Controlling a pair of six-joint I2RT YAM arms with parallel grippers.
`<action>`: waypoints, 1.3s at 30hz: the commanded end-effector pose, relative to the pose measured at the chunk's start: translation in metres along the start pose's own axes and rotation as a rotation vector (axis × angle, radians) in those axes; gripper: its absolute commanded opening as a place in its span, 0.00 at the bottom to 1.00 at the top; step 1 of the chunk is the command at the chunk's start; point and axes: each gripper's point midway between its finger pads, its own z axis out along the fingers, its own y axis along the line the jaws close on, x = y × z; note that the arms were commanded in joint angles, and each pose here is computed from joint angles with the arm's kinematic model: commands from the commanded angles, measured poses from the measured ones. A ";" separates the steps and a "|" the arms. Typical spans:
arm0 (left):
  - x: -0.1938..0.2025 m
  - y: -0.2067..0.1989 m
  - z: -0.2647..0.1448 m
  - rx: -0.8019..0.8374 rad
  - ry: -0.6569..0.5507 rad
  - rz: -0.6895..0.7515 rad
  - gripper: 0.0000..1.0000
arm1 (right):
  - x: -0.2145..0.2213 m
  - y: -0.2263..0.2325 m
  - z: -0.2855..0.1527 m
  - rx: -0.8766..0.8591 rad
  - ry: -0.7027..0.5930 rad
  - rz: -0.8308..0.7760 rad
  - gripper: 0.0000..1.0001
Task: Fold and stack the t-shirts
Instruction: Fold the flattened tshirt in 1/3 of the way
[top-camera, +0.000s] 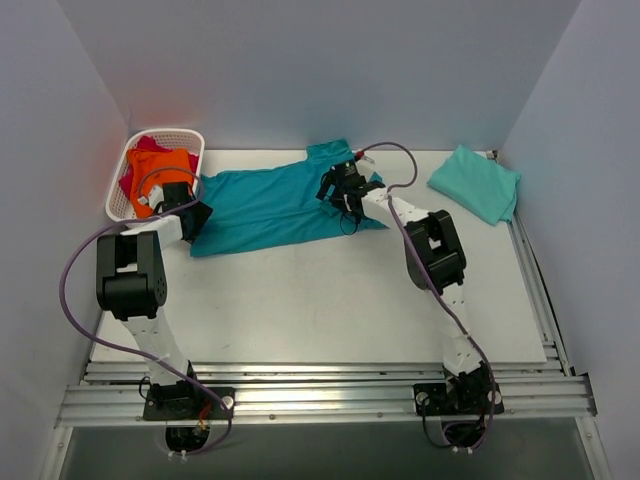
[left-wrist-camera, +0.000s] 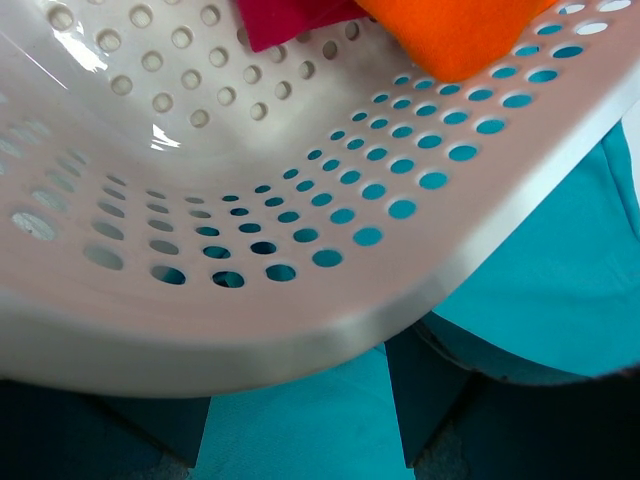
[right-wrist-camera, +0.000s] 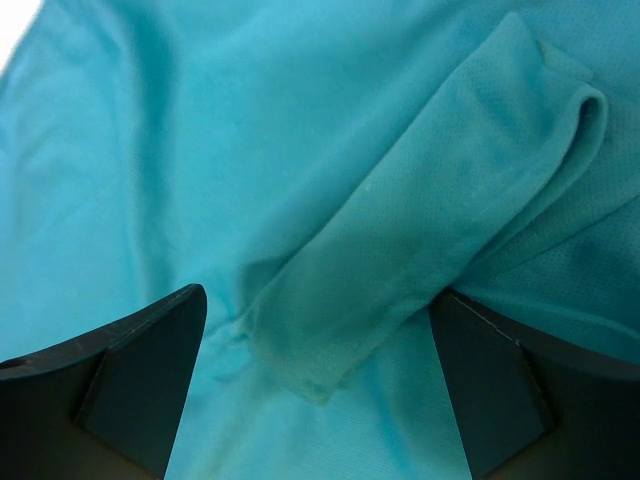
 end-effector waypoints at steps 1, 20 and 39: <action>0.000 0.009 0.003 -0.001 0.010 0.017 0.72 | -0.018 0.009 0.020 -0.010 -0.006 0.018 0.89; -0.001 0.007 0.003 0.000 0.008 0.026 0.71 | -0.188 0.215 -0.079 -0.949 -0.470 0.214 0.89; -0.035 -0.052 -0.036 0.157 -0.125 0.123 0.94 | -0.125 -0.024 -0.157 -0.226 -0.581 0.141 0.88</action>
